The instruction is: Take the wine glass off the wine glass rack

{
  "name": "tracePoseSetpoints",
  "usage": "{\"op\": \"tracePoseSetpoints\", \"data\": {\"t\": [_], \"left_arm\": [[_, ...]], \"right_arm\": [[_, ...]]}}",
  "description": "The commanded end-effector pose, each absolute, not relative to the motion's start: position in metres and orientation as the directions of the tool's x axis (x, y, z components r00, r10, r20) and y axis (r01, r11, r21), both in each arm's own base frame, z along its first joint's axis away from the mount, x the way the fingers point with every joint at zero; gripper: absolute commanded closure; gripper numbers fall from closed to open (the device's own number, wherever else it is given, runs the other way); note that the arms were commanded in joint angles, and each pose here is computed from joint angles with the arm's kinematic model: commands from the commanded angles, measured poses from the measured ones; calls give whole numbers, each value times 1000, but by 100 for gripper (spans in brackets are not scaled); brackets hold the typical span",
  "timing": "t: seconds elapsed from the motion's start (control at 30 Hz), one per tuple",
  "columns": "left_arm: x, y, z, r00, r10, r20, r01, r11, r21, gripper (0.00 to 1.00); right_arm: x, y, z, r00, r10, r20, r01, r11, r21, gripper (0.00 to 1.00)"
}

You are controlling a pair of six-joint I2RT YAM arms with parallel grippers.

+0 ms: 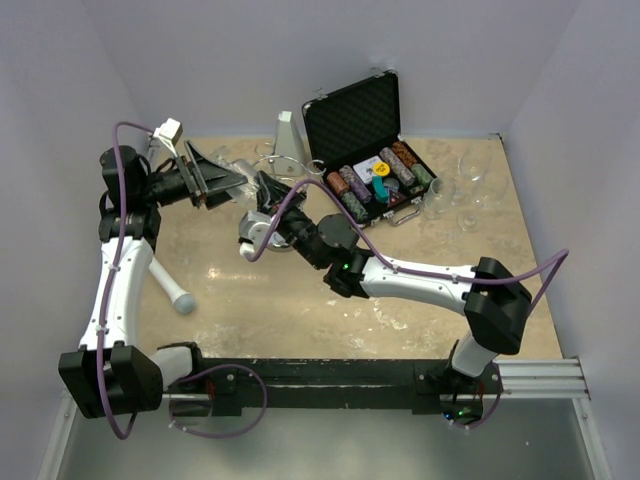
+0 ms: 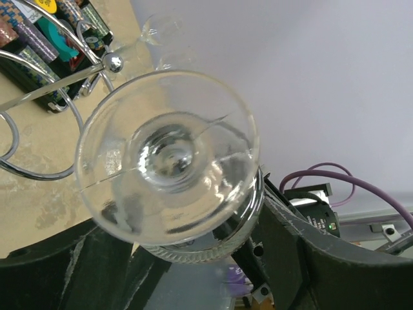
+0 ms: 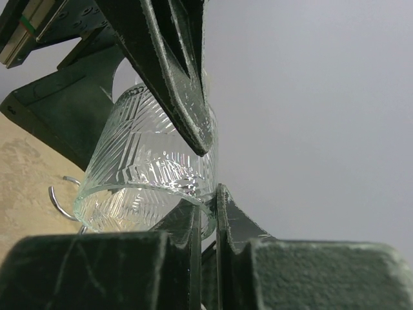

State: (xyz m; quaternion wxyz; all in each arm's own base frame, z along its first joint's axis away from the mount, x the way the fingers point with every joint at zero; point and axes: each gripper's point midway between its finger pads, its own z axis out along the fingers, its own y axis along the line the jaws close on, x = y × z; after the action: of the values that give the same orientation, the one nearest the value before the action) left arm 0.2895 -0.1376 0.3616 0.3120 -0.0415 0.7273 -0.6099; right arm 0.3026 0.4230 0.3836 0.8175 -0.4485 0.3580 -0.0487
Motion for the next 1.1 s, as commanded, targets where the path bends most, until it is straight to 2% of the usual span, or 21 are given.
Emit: {"op": "tracePoseSetpoints", "data": {"t": [0.0,0.3,0.53,0.7,0.87,1.07], "left_arm": [[292,-132,372,-725,-458,-515,412,311,-857,1],[292,-130,377,-696,-457,-554,448,327,-832,0],[291,-126,373,-681,-455,-575,455,353,-818,0],[295,-121,374,-670,-466,-578,453,359,-816,0],[300,-116,383,-615,-456,-643,504,400,-765,0],[311,-111,385,-584,-446,-679,529,425,-734,0]], "right_arm": [[301,408,432,751,-328,-573,-208,707,-676,100],[317,395,437,712,-326,-622,-216,741,-636,100],[337,358,468,670,-338,-661,-169,797,-579,100],[368,303,486,587,-380,-715,-108,838,-534,100],[394,217,500,491,-433,-756,8,870,-493,100],[400,160,485,379,-482,-790,37,860,-508,100]]}}
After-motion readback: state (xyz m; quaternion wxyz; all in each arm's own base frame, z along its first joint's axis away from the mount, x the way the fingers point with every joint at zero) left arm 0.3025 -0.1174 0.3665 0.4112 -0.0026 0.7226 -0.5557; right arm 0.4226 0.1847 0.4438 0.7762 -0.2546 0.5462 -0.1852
